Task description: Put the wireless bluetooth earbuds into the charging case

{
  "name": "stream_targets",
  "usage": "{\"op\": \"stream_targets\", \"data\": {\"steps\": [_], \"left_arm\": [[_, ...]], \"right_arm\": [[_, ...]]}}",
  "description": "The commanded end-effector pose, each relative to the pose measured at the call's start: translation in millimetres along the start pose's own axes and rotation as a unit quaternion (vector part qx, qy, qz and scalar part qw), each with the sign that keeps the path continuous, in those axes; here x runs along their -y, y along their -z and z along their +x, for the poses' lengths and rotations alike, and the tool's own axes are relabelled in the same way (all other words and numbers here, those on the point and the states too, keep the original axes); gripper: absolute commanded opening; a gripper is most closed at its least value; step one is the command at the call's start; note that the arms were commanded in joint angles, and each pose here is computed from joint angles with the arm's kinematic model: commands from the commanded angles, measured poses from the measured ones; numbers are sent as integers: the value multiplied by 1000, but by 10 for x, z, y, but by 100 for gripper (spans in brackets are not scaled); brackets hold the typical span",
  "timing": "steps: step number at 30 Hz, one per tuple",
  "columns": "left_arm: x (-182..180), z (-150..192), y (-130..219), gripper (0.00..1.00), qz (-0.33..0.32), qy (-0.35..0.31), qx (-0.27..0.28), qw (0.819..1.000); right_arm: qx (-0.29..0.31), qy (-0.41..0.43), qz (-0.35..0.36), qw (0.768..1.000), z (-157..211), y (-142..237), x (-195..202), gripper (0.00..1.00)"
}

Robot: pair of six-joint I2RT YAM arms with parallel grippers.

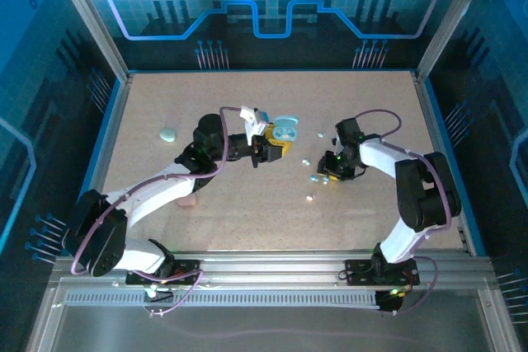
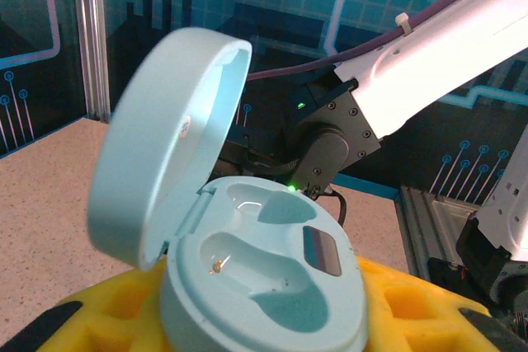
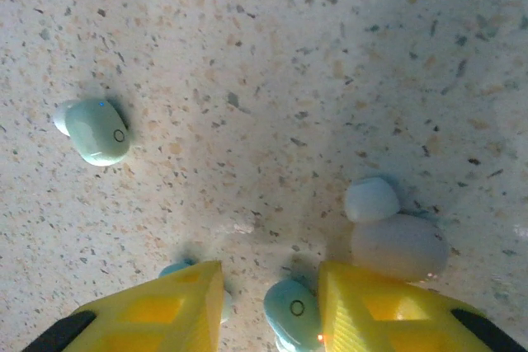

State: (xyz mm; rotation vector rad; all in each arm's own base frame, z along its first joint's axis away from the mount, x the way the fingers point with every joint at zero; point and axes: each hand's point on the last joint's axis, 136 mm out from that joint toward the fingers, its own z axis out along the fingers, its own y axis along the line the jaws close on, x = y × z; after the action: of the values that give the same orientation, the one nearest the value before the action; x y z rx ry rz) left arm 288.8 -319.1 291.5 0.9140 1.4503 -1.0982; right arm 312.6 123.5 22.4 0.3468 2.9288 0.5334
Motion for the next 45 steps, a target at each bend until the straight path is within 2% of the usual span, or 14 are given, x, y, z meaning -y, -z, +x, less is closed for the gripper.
{"op": "stream_targets", "data": {"steps": [1, 9, 13, 28, 39, 45], "left_arm": [[15, -62, -11, 35, 11, -12, 4, 1000], [9, -68, -19, 35, 11, -14, 4, 1000], [-1, -56, -25, 35, 11, -12, 2, 1000], [6, -55, -12, 35, 9, -13, 4, 1000], [9, -53, 12, 35, 4, -15, 4, 1000], [9, -54, 25, 35, 1, -18, 4, 1000]], "right_arm": [[-13, -3, 21, 1000, 33, -31, 41, 37], [-31, -8, 19, 999, 139, -68, 57, 37], [-37, 6, -4, 999, 149, -80, -51, 35], [-34, 40, -15, 999, 171, 11, -259, 34], [-28, 61, 41, 997, 123, 75, -187, 34], [-40, 68, 57, 995, 140, 54, -165, 29]]}}
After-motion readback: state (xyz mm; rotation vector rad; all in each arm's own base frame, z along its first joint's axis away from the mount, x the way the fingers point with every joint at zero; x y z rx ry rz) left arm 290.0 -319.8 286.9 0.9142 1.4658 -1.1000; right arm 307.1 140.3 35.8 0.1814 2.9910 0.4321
